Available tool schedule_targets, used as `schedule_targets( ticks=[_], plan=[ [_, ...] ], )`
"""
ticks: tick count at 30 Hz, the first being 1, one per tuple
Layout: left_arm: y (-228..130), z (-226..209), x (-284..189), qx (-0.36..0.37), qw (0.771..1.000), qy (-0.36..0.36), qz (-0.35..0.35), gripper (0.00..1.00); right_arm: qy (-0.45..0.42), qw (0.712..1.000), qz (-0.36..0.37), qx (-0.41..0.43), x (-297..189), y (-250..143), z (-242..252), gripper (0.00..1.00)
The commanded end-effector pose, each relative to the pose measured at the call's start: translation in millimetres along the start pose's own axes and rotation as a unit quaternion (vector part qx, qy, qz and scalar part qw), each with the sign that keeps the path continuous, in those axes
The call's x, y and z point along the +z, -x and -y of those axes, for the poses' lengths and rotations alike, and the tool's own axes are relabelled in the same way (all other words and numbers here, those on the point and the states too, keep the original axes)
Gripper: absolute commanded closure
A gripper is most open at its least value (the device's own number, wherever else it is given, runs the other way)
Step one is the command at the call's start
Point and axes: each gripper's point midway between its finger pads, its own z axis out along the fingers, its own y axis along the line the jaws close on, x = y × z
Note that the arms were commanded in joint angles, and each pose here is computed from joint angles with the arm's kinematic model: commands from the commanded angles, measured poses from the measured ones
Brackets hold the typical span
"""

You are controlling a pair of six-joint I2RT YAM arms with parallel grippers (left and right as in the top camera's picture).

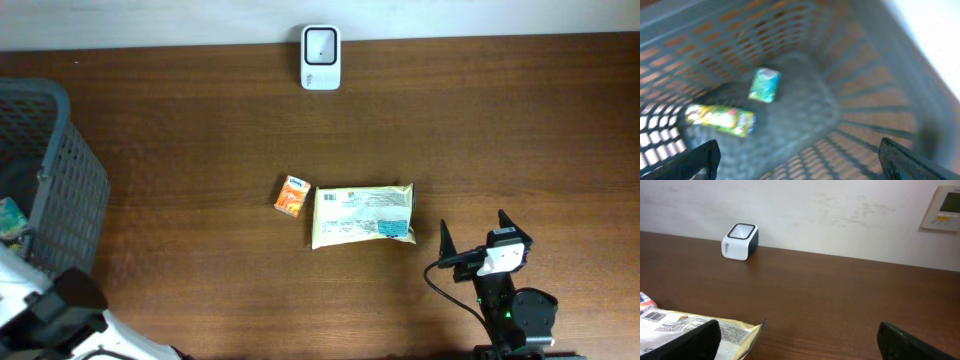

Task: Scan the item barcode
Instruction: 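Carry the orange Kleenex pack out and set it beside the wipes, then grasp the green Kleenex Play pack in the basket with left gripper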

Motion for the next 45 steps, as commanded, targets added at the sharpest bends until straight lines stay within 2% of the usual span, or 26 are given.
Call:
schedule_targets(
  ticks=[1, 4, 6, 7, 9, 17, 26, 28, 31, 32, 33, 36, 37, 39, 41, 43, 45],
  plan=[
    [-23.1, -38.9, 69.5, -0.004, 0.996, 0.041, -0.076, 0.0, 0.006, 1.0, -0.002, 0.001, 0.1, -2.3, -2.7, 0.01],
    [-55.2, -50.0, 135.9, 0.043, 0.991, 0.051, -0.116, 0.0, 0.006, 1.0, -0.002, 0.0, 0.1, -2.3, -2.7, 0.01],
    [-71.5, -55.6, 160.7, 0.06, 0.988, 0.059, -0.128, 0.01, 0.006, 1.0, -0.002, 0.0, 0.1, -2.3, -2.7, 0.01],
    [-86.6, -64.3, 186.7, 0.07, 0.986, 0.076, -0.128, 0.01, 0.006, 1.0, -0.002, 0.001, 0.1, -2.3, -2.7, 0.01],
    [-93.5, -65.1, 208.0, 0.095, 0.986, 0.07, -0.115, 0.01, 0.006, 1.0, -0.002, 0.0, 0.1, -2.3, -2.7, 0.01],
    [-89.6, -64.9, 239.4, 0.095, 0.991, 0.065, -0.063, 0.08, 0.006, 1.0, -0.002, 0.0, 0.1, -2.3, -2.7, 0.01],
    [-114.9, -79.9, 290.5, 0.09, 0.988, 0.081, -0.098, 0.07, 0.006, 1.0, -0.002, 0.0, 0.1, -2.3, -2.7, 0.01],
    [-116.6, -80.2, 292.3, 0.09, 0.988, 0.081, -0.101, 0.09, 0.006, 1.0, -0.002, 0.0, 0.1, -2.3, -2.7, 0.01],
    [-116.7, -80.2, 292.3, 0.09, 0.988, 0.081, -0.101, 0.32, 0.006, 1.0, -0.002, 0.0, 0.1, -2.3, -2.7, 0.01],
    [-117.4, -80.3, 292.0, 0.09, 0.987, 0.081, -0.103, 0.45, 0.006, 1.0, -0.002, 0.001, 0.1, -2.3, -2.7, 0.01],
    [-118.0, -80.3, 291.9, 0.09, 0.987, 0.081, -0.104, 0.53, 0.006, 1.0, -0.002, 0.001, 0.1, -2.3, -2.7, 0.01],
    [-120.6, -80.6, 290.7, 0.091, 0.986, 0.081, -0.11, 0.67, 0.006, 1.0, -0.002, 0.0, 0.1, -2.3, -2.7, 0.01],
    [-120.7, -80.5, 290.0, 0.091, 0.986, 0.081, -0.111, 0.7, 0.006, 1.0, -0.002, 0.0, 0.1, -2.3, -2.7, 0.01],
    [-115.6, -74.0, 283.5, 0.09, 0.988, 0.066, -0.105, 0.71, 0.006, 1.0, -0.002, 0.0, 0.1, -2.3, -2.7, 0.01],
    [-97.5, -53.3, 265.1, 0.084, 0.993, 0.014, -0.079, 0.71, 0.006, 1.0, -0.002, 0.0, 0.1, -2.3, -2.7, 0.01],
    [-63.9, -30.3, 229.4, 0.081, 0.995, -0.041, -0.029, 0.7, 0.006, 1.0, -0.002, 0.0, 0.1, -2.3, -2.7, 0.01],
    [-21.8, -4.5, 159.6, 0.064, 0.991, -0.105, 0.049, 0.7, 0.006, 1.0, -0.002, 0.0, 0.1, -2.3, -2.7, 0.01]
  ],
)
